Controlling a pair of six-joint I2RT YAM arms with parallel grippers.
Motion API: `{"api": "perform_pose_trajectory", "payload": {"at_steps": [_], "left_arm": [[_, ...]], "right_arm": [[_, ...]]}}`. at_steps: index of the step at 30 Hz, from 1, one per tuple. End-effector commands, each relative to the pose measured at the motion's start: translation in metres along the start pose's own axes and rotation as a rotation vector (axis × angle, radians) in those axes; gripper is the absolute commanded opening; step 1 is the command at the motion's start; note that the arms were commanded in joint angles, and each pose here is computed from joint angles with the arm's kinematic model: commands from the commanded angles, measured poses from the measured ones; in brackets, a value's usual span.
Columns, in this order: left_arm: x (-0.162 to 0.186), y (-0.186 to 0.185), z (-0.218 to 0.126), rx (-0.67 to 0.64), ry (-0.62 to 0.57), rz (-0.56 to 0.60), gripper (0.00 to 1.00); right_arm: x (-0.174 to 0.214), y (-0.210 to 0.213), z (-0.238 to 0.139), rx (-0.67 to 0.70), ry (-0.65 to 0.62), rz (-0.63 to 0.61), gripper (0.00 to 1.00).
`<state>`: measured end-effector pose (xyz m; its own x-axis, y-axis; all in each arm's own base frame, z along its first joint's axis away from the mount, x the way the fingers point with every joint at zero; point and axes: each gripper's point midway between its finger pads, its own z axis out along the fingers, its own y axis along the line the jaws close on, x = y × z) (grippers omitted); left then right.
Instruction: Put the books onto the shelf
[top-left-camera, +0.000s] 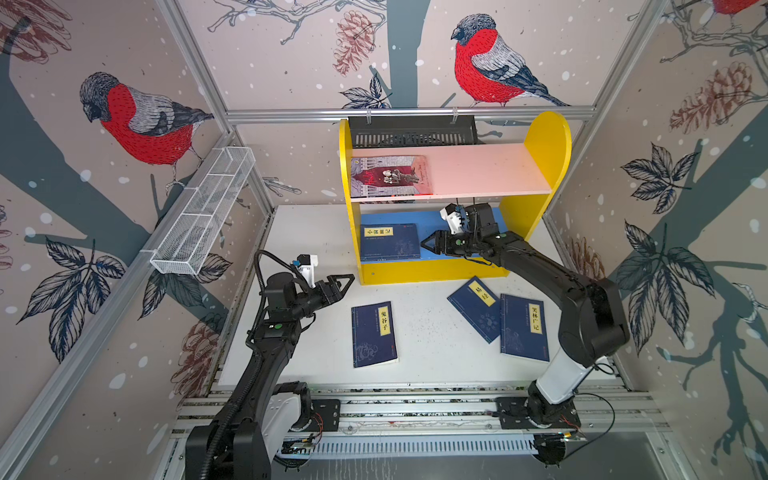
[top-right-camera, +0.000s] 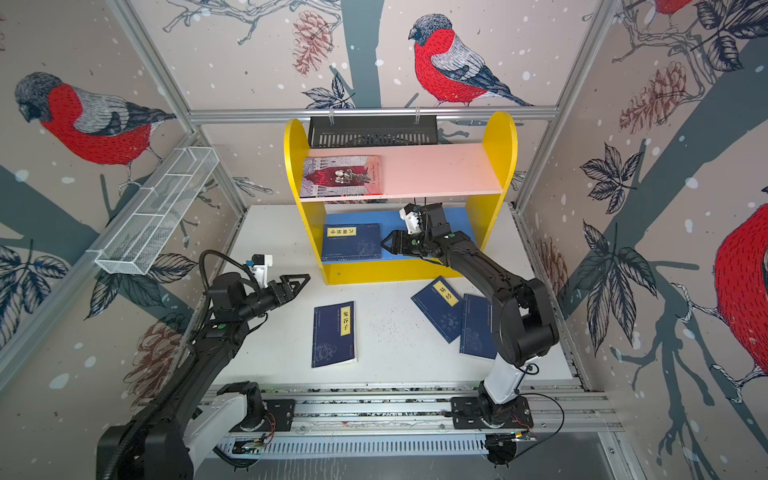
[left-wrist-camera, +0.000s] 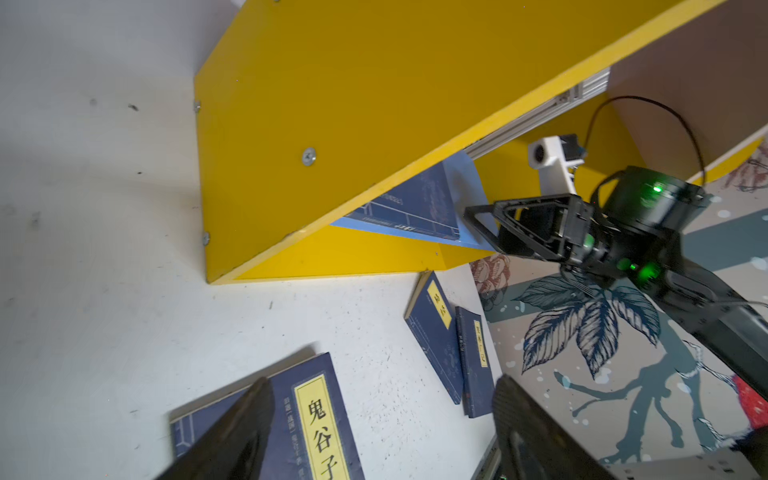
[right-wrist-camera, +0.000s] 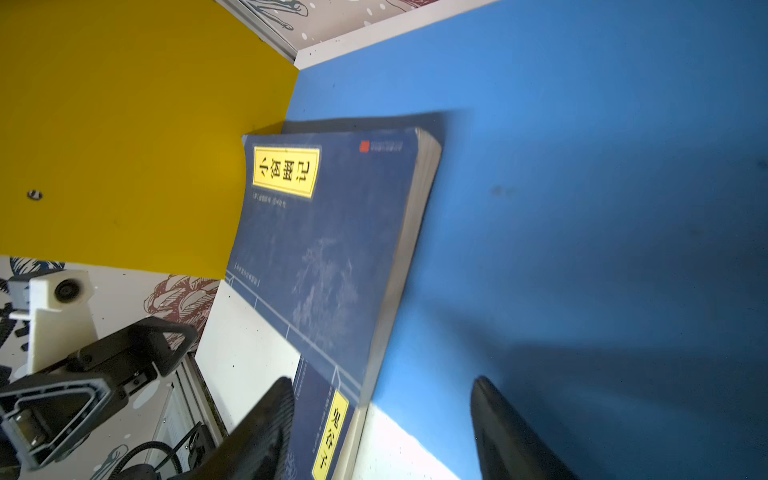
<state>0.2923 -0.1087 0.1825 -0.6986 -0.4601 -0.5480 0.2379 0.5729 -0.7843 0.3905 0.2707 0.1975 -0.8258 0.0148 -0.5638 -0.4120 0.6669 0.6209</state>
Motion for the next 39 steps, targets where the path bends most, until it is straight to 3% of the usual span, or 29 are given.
{"api": "perform_pose_trajectory", "payload": {"at_steps": [1, 8, 12, 20, 29, 39], "left_arm": [[0.002, 0.02, 0.001, -0.096, 0.002, -0.008, 0.83], [0.02, 0.063, 0.004, -0.256, 0.052, -0.09, 0.83], [0.035, 0.08, 0.007, -0.306, 0.114, -0.141, 0.83], [0.072, 0.102, 0.009, -0.326, 0.2, -0.241, 0.82], [0.1, 0.096, 0.018, -0.282, 0.287, -0.265, 0.82], [0.118, 0.091, 0.024, -0.255, 0.339, -0.274, 0.83]], "right_arm": [[0.009, 0.009, -0.017, 0.005, -0.045, -0.016, 0.69], [0.07, 0.03, -0.052, 0.024, -0.048, -0.019, 0.7], [0.116, 0.057, -0.051, -0.056, 0.002, 0.005, 0.74], [0.183, 0.08, -0.016, -0.116, 0.102, 0.085, 0.74], [0.211, 0.066, 0.041, -0.023, 0.236, 0.109, 0.71], [0.235, 0.049, 0.078, 0.032, 0.347, 0.112, 0.6]]}}
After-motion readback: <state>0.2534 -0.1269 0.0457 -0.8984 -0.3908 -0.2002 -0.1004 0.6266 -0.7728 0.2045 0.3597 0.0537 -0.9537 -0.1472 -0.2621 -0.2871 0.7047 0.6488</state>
